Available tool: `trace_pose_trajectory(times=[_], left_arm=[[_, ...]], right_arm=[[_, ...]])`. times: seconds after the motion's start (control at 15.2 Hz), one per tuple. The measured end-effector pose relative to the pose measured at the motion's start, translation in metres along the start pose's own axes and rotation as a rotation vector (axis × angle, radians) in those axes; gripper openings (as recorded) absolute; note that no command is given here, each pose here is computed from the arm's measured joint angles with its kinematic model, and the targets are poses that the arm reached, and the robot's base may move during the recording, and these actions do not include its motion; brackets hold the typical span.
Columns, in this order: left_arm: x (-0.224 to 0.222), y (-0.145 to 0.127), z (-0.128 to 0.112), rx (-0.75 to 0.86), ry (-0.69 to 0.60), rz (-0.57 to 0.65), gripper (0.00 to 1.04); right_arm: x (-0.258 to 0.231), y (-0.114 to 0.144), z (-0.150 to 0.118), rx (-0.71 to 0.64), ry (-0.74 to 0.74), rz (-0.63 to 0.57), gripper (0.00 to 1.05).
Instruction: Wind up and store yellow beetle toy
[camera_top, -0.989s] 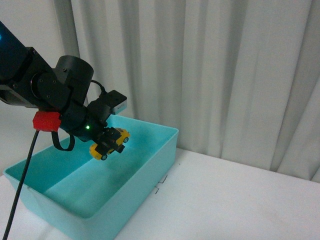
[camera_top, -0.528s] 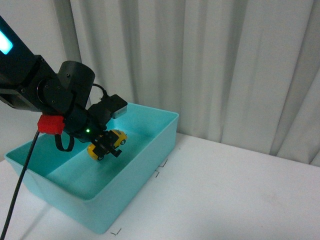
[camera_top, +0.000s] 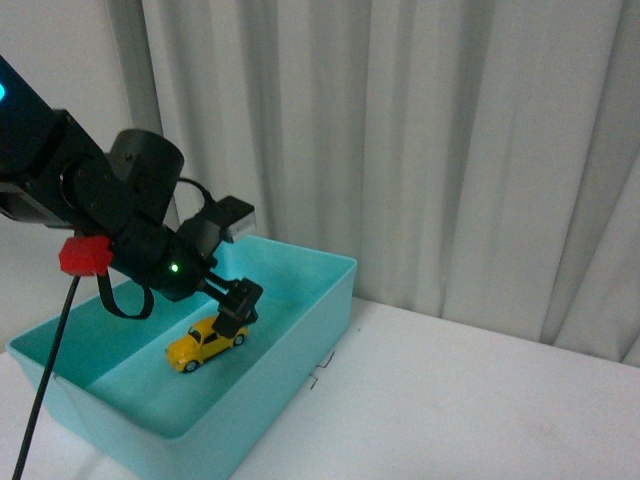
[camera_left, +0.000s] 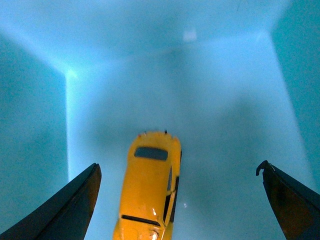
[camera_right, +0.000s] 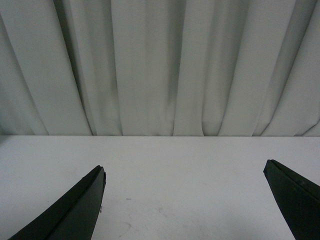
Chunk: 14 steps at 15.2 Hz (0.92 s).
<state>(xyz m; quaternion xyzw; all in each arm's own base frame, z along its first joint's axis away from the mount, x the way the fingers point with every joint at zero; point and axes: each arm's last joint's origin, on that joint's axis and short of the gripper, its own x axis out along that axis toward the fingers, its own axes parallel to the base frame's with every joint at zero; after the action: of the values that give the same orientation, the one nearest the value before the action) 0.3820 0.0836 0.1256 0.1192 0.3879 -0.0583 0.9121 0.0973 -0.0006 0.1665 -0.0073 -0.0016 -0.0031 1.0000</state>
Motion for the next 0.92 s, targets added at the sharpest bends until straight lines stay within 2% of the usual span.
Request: trace_pose_trajectory(times=[0.13, 0.2, 0.33, 0.4, 0.46, 0.59, 0.66, 0.73, 0.79, 0.92], left_arm=[[-0.041, 0.004, 0.024, -0.029, -0.128, 0.003, 0.98], [-0.064, 0.0, 0.029, -0.043, -0.179, -0.003, 0.98], [-0.115, -0.023, 0.025, -0.057, -0.263, -0.077, 0.98], [-0.136, -0.036, 0.025, -0.056, -0.393, -0.038, 0.94], [-0.16, -0.051, 0.022, -0.092, -0.582, 0.07, 0.84], [-0.203, -0.08, -0.008, -0.177, -0.821, 0.123, 0.6], [-0.208, -0.084, -0.022, -0.207, -0.846, 0.135, 0.48], [-0.202, -0.092, -0.037, -0.234, -0.81, 0.154, 0.35], [-0.195, -0.102, -0.05, -0.235, -0.772, 0.124, 0.24], [-0.199, -0.107, -0.065, -0.24, -0.792, 0.118, 0.01]], right_arm=[[0.0, 0.0, 0.0, 0.0, 0.0, 0.0, 0.98], [0.0, 0.0, 0.0, 0.0, 0.0, 0.0, 0.98], [0.0, 0.0, 0.0, 0.0, 0.0, 0.0, 0.98], [0.0, 0.0, 0.0, 0.0, 0.0, 0.0, 0.98], [0.0, 0.0, 0.0, 0.0, 0.0, 0.0, 0.98], [0.0, 0.0, 0.0, 0.0, 0.0, 0.0, 0.98], [0.0, 0.0, 0.0, 0.0, 0.0, 0.0, 0.98], [0.0, 0.0, 0.0, 0.0, 0.0, 0.0, 0.98], [0.0, 0.0, 0.0, 0.0, 0.0, 0.001, 0.98], [0.0, 0.0, 0.0, 0.0, 0.0, -0.002, 0.98]])
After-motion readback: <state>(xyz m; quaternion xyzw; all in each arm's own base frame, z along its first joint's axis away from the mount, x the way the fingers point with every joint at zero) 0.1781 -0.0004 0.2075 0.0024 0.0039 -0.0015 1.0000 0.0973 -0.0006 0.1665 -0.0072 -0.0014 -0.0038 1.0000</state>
